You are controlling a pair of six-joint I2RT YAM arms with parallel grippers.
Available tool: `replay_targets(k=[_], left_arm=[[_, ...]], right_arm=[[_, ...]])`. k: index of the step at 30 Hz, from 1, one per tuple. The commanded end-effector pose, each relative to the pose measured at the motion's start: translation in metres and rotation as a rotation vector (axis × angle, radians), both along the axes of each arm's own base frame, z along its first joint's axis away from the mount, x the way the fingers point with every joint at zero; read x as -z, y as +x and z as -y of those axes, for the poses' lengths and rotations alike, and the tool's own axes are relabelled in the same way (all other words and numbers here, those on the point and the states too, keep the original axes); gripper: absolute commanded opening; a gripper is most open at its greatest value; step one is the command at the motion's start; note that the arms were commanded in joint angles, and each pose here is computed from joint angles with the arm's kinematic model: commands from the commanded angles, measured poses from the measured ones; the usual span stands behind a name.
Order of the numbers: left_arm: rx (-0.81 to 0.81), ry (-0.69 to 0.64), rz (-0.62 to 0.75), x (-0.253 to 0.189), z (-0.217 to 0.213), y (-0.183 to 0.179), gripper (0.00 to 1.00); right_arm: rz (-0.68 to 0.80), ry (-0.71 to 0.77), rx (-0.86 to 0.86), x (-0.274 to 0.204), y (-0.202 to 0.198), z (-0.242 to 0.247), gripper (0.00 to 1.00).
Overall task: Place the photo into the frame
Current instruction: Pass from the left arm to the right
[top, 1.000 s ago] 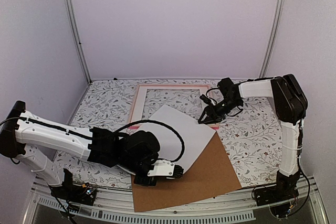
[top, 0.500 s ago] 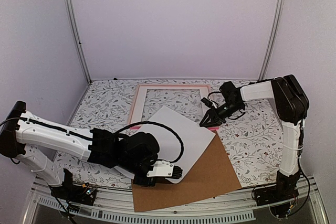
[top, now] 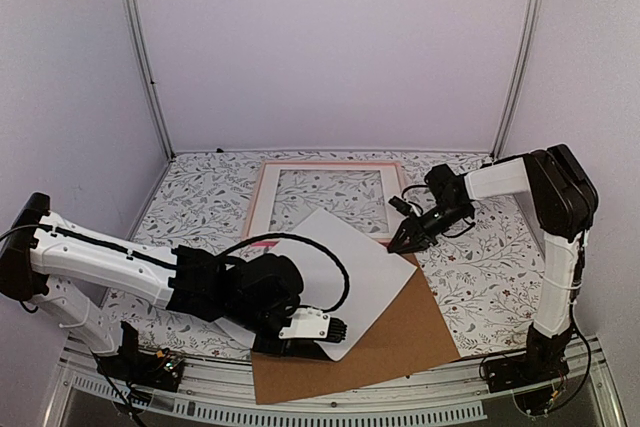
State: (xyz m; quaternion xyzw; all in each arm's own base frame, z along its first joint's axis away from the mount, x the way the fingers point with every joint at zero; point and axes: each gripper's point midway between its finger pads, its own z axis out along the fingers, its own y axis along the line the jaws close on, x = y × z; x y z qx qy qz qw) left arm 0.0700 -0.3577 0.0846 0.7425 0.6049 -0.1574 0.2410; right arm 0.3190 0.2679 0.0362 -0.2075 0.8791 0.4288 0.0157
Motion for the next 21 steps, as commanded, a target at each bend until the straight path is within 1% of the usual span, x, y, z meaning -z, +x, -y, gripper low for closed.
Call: replay_targets(k=[1, 10, 15, 18, 21], left_arm=[[0.007, -0.002, 0.012, 0.005, 0.002, -0.003, 0.03], [0.008, -0.002, 0.017, 0.005, 0.001, -0.003, 0.03], [0.007, -0.002, 0.022, 0.005, 0.001, -0.003, 0.03], [0.005, -0.002, 0.024, 0.004, 0.002, -0.003, 0.05], [0.003, -0.004, 0.025, 0.003, 0.002, -0.003, 0.09]], right_arm=[[0.000, 0.027, -0.017, -0.011, -0.011, 0.001, 0.22], [-0.018, -0.007, -0.024, -0.003, -0.021, 0.007, 0.20], [-0.016, -0.014, -0.028, -0.001, -0.023, 0.008, 0.18], [-0.013, -0.010, -0.032, -0.002, -0.024, 0.005, 0.13], [0.003, -0.013, -0.030, -0.003, -0.022, 0.006, 0.03]])
